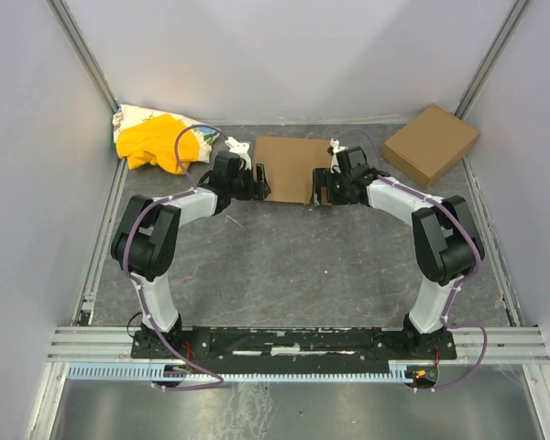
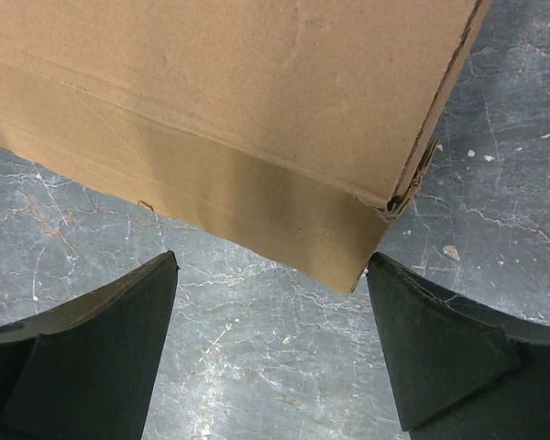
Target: Fold the paper box
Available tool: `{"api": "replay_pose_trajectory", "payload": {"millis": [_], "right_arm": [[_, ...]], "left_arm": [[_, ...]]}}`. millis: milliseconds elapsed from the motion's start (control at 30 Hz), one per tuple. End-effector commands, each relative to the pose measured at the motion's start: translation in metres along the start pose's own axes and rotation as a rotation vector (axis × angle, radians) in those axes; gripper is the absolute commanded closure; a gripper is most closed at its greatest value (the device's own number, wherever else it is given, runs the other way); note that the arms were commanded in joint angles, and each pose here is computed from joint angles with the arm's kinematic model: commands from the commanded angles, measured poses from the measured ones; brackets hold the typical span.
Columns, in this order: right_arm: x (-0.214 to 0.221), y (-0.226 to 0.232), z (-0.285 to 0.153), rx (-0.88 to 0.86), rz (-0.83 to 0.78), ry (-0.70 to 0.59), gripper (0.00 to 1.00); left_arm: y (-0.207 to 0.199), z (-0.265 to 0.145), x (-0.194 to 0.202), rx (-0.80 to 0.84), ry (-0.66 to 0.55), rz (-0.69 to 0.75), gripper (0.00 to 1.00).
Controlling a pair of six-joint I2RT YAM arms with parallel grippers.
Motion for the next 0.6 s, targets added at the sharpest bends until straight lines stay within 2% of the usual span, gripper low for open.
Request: {"api": "replay_pose_trajectory", "payload": {"millis": [0,333,567], "right_arm": [[-0.018,0.018,-0.01,-0.026,-0.023,-0.035,0.09],[-0.02,0.02,-0.022,0.012,0.001,0.023,0.17],[-0.022,0.026,-0.031,0.008,0.005,0.059,0.18]], "left_arm": [[-0.011,-0.008,-0.025,0.005,-0.004,0.068,0.21],[-0.026,-0.014,-0.03,0.057,0.12,0.058,0.24],[-0.028,-0.022,-0.034,0.062,0.166,0.054,0.25]]}}
Point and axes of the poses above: each gripper's point midway between its finger pads, its own z axis out along the fingers, its own y axis along the line the jaws close on, x = y × z, the point moved 4 cm from there along -z, back along the fingers, and after that the axes turned 11 degrees about z, right-handed, at the moved point
